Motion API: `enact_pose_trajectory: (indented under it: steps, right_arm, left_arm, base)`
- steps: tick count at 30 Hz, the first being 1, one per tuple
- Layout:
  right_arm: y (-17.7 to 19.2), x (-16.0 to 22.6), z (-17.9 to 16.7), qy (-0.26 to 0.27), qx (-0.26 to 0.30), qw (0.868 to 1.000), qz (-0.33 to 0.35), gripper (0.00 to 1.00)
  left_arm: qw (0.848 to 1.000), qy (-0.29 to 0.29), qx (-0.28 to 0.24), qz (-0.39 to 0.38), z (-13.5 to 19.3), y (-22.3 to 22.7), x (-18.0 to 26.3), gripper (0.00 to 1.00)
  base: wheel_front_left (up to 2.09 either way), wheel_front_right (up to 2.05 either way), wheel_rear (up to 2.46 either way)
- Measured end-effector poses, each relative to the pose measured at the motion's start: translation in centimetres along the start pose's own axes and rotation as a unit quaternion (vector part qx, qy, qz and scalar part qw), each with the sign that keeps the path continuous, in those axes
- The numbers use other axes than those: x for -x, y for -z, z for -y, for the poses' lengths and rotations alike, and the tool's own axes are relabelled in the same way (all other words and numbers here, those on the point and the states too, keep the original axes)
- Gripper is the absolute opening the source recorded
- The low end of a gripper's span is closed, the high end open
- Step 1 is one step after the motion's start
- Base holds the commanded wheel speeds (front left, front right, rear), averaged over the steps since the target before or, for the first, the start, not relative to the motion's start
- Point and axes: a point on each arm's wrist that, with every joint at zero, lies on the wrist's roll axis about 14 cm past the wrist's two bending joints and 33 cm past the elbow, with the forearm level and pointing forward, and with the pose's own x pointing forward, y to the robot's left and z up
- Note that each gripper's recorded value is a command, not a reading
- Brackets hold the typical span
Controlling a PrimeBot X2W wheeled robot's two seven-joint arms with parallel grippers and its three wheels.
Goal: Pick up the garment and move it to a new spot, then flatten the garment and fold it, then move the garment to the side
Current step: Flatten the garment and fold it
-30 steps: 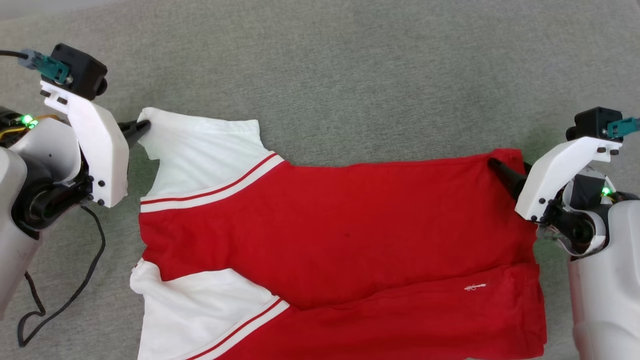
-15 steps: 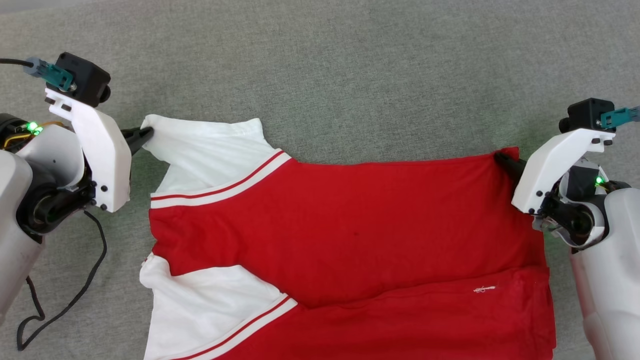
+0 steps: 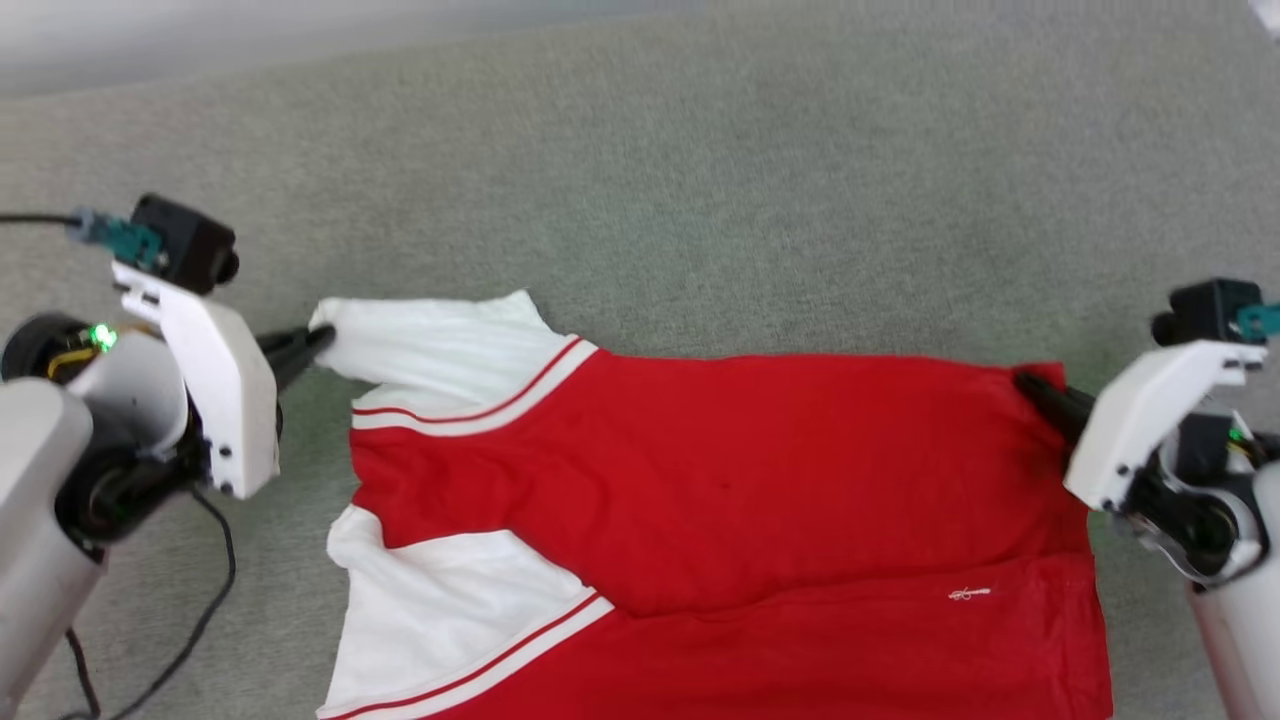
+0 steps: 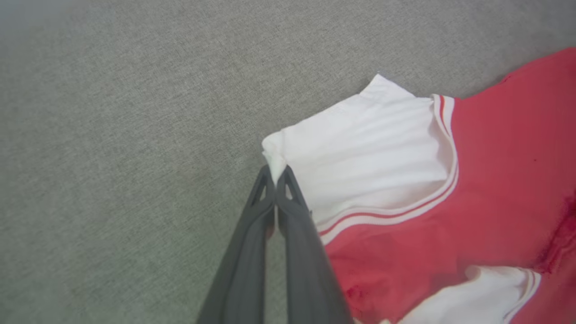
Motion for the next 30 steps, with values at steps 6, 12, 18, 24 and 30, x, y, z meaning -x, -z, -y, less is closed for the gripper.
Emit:
enact_pose_trajectory:
  steps: [6,12,18,24,30]
  right_arm:
    - [0.7,2.8,0.3,-0.007,0.006,1.000,0.019,0.00]
    - [2.0,5.6,0.2,-0.015,0.003,1.000,0.025,0.00]
    - [3.5,8.0,0.7,-0.012,-0.002,1.000,0.025,0.00]
    - [5.4,8.9,0.6,-0.014,-0.022,1.000,0.013,0.00]
    - [7.5,9.0,0.9,-0.009,-0.050,0.999,-0.011,0.00]
  left_arm:
    - [1.000,0.012,0.009,0.012,1.6,1.2,2.7,0.00]
    - [1.000,0.013,0.023,0.013,3.2,3.1,5.7,0.00]
    - [0.999,0.011,0.032,-0.001,4.6,6.2,8.2,0.00]
    - [0.997,0.011,0.061,-0.035,5.4,9.9,9.4,0.00]
    - [0.994,0.025,0.088,-0.062,6.7,13.0,9.2,0.00]
  base:
    - [0.00,0.00,0.00]
    - [0.00,0.00,0.00]
    - [0.00,0.00,0.00]
    - [0.00,0.00,0.00]
    - [0.00,0.00,0.00]
